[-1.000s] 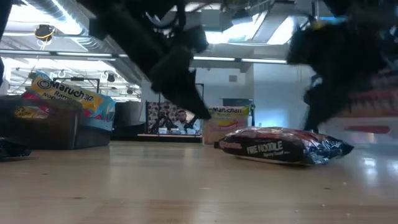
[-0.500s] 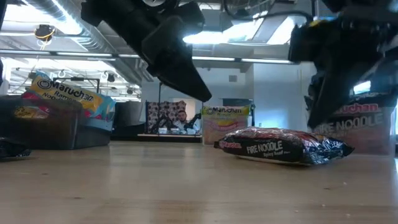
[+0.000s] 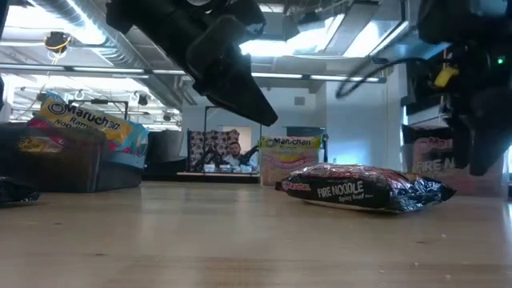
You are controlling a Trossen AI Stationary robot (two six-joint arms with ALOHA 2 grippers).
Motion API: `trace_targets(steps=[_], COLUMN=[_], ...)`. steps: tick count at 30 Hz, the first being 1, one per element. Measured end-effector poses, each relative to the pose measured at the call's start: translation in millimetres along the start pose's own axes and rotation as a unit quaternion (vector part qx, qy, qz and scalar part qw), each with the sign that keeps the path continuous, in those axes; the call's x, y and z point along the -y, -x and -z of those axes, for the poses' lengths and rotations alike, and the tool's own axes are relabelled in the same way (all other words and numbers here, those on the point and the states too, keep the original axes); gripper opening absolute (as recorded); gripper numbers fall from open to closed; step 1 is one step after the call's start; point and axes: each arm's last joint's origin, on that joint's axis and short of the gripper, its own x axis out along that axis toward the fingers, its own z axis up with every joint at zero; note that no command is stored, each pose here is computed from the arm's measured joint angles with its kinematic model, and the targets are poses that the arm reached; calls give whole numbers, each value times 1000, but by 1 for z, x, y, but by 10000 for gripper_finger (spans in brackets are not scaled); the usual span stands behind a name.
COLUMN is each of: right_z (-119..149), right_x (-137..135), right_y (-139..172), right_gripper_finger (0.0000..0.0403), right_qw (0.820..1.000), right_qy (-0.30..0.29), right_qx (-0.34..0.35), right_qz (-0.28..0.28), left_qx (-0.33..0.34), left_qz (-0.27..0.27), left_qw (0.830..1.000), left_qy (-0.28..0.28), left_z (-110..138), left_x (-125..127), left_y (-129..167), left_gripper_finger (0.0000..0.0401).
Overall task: Sort Maruchan noodles
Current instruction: Put the right black noodle pack into the bottom transparent bin
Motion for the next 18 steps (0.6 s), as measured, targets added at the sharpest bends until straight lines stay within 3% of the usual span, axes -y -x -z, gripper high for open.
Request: trace_targets(steps=[5,9,14,18], right_z=[6,1,-7,-21], right_x=[15,24,19,3], right_y=[1,1,8,15], right_gripper_finger=[282,282,282,282], right_qw=[992,986,993,999], right_qy=[21,5,-2,-16], right_qx=[10,26,17,30], right_qz=[124,162,116,-7], left_qx=[2,3,3,4], left_qz=[-2,-2,-2,5], left_qw=[1000,1000,1000,1000], left_qy=[1,2,2,5], left_z=[-1,-1,-1,-1], left_x=[-1,-1,-1,0], left_y=[0,0,0,-1], left_gripper_finger=[128,128,128,128])
